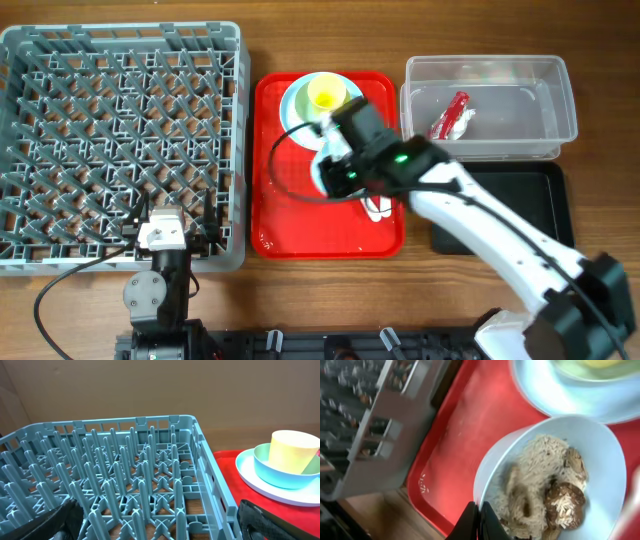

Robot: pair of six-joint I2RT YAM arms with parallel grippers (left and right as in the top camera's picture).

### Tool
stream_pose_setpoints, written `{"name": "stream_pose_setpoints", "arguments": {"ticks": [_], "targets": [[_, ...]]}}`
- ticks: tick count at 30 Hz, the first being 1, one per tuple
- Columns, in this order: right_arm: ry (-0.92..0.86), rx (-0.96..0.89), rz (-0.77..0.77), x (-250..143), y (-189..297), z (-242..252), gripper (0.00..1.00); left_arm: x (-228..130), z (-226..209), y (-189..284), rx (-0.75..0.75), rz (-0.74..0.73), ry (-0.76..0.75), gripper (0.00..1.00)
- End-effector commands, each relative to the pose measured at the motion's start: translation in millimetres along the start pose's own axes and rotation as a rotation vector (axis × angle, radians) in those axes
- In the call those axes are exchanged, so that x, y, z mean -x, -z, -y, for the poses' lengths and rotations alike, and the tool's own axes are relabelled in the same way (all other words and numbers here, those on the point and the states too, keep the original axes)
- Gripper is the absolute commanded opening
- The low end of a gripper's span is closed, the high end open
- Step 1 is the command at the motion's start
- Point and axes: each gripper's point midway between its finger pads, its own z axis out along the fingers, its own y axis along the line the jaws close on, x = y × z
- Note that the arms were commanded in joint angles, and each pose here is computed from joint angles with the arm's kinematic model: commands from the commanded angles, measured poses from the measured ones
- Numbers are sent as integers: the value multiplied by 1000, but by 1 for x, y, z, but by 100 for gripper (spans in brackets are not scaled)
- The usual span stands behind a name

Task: Sort waste into correct bins and load items into the dishwasher rack
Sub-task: 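Grasp the rim of the blue food bowl with the right gripper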

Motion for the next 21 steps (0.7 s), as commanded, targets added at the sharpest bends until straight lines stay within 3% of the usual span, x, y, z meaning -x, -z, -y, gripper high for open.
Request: {"name": "stream_pose_setpoints", "arguments": {"ticks": [1,9,21], "targets": [[-59,27,44,12,26,7,4,-2,0,0,1,-1,-13,100],[-16,-195,-18,-5,3,27,4,-2,0,0,1,-1,-13,100],[208,-273,-188,-52,-92,-6,4,-2,0,0,1,-1,-13,100]]}}
